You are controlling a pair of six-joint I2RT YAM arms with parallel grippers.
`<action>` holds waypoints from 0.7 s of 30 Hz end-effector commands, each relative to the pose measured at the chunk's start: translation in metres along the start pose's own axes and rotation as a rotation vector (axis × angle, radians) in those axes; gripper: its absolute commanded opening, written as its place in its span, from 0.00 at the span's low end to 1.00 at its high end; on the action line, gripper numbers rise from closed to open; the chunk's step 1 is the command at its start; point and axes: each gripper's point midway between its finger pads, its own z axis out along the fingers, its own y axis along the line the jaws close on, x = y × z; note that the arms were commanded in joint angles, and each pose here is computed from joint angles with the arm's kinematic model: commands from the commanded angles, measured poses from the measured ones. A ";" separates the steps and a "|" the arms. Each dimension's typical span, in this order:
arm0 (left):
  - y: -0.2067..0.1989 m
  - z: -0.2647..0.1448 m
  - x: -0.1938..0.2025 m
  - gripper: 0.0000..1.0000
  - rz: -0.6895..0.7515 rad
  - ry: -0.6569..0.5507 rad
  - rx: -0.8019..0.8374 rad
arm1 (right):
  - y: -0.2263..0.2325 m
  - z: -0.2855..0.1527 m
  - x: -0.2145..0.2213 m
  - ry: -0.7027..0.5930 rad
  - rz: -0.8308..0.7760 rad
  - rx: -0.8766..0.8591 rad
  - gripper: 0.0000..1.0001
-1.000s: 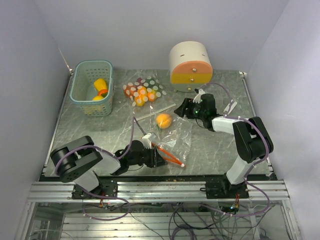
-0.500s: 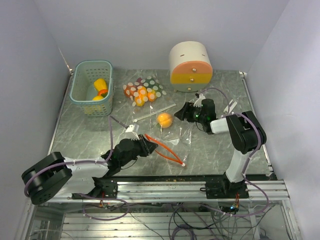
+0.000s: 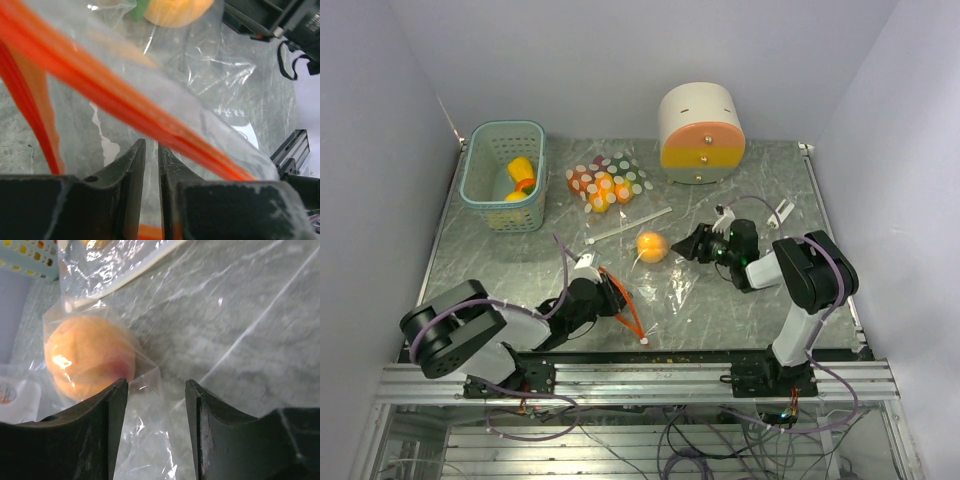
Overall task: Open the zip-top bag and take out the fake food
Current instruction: Pick up the fake fruit from the zipper food storage bag.
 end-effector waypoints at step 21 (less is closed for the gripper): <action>-0.003 0.010 0.006 0.60 -0.165 -0.059 0.203 | 0.084 -0.082 -0.009 -0.152 -0.067 -0.227 0.00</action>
